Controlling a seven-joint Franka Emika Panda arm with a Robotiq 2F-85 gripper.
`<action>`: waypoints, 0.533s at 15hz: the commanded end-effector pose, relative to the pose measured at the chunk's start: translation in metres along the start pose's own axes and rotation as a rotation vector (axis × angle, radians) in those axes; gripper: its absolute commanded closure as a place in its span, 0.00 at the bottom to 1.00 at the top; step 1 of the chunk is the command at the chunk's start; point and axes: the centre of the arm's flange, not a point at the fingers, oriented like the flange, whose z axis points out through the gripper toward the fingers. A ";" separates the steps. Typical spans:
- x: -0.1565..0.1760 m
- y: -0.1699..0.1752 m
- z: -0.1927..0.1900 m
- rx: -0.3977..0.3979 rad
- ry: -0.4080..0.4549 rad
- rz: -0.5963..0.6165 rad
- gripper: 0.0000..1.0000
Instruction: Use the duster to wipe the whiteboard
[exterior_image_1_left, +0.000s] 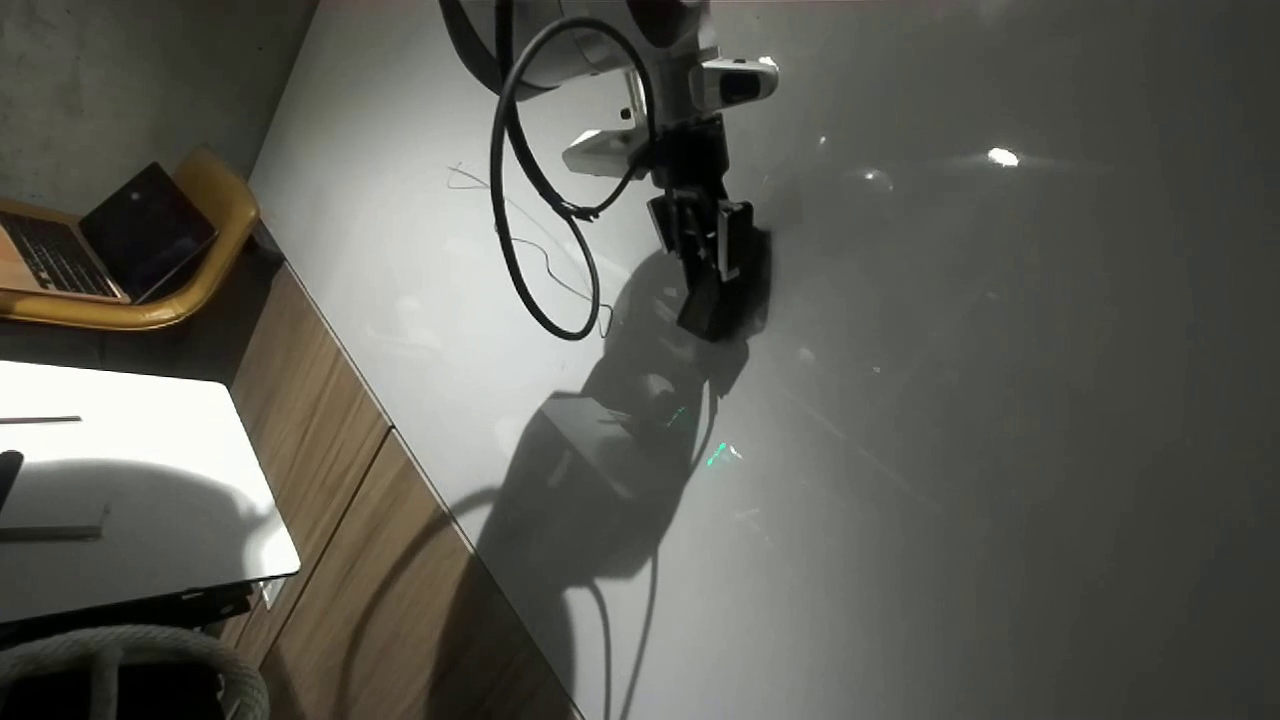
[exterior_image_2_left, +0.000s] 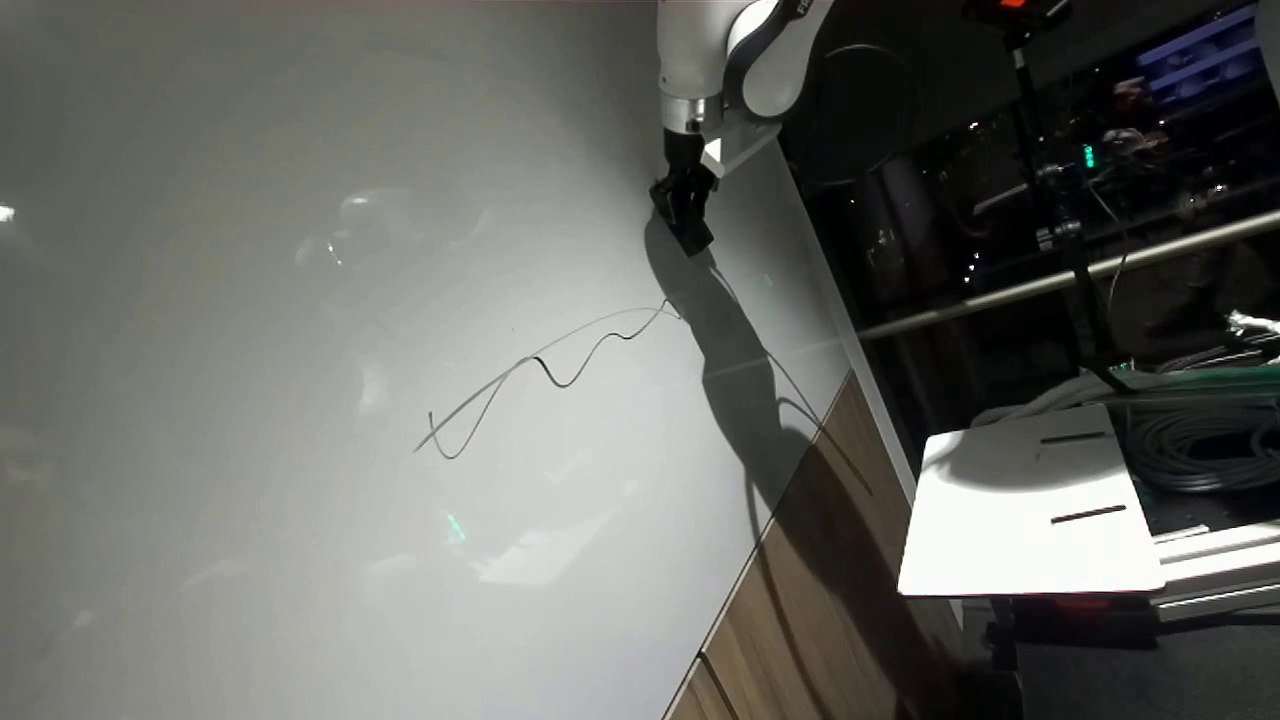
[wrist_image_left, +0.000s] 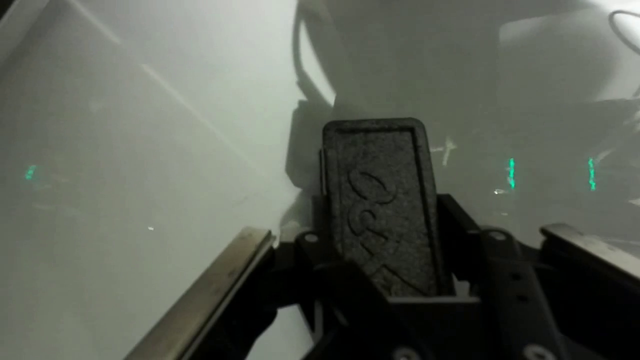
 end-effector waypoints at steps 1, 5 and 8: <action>0.011 -0.021 0.003 0.063 0.016 0.011 0.71; -0.030 -0.066 0.003 0.117 -0.019 -0.055 0.71; -0.056 -0.086 0.017 0.149 -0.053 -0.106 0.71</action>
